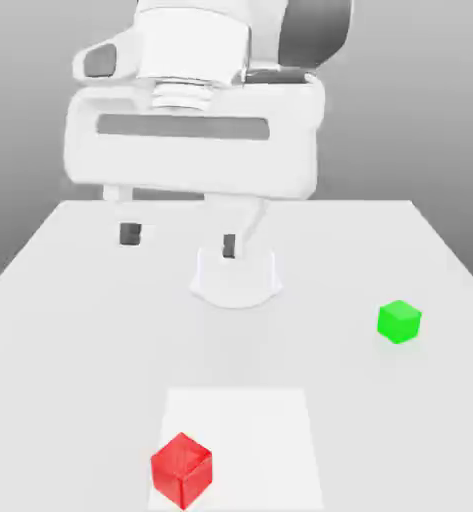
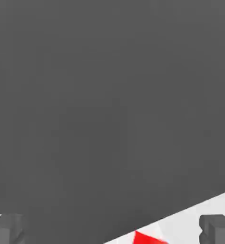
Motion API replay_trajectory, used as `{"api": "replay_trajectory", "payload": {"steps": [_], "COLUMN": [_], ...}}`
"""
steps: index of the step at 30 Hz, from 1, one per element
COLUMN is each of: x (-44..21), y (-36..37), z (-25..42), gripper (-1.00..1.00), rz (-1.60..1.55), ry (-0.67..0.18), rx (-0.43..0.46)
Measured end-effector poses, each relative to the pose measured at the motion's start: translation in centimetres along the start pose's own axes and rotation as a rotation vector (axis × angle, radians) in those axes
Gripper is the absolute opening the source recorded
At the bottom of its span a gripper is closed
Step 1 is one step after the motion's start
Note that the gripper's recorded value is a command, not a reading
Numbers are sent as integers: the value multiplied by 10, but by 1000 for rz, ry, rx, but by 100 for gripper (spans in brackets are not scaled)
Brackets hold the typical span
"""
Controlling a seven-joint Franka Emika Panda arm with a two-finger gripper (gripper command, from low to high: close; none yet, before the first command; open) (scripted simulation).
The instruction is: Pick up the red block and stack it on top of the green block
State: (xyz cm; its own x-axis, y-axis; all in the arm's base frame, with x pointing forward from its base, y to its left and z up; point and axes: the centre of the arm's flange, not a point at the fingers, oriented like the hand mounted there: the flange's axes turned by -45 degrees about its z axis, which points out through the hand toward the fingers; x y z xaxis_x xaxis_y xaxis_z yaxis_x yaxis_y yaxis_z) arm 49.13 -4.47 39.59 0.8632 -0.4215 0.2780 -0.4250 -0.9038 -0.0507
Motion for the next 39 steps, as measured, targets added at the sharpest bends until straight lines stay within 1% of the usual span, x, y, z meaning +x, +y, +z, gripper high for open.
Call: {"api": "replay_trajectory", "payload": {"steps": [5,9,11,14,15,22,27,28,31,34,37,39], "x": [-24,-57,-66,-79,-82,-81,-68,-75,-113,-173,-234,-268], "y": [21,33,36,38,39,39,33,18,-40,-103,-143,-154], "z": [93,159,186,224,232,232,179,171,148,123,99,86], "gripper": [0,0,0,0,-100,-100,-100,-100,-100,-100,-100,-100], "rz": [123,211,227,232,232,233,227,196,66,-113,-272,-349], "ry": [-139,-250,-268,-274,-274,-273,-274,-277,-290,-305,-316,-320], "rx": [-45,-76,-82,-83,-84,-84,-82,-71,-32,7,36,47]}}
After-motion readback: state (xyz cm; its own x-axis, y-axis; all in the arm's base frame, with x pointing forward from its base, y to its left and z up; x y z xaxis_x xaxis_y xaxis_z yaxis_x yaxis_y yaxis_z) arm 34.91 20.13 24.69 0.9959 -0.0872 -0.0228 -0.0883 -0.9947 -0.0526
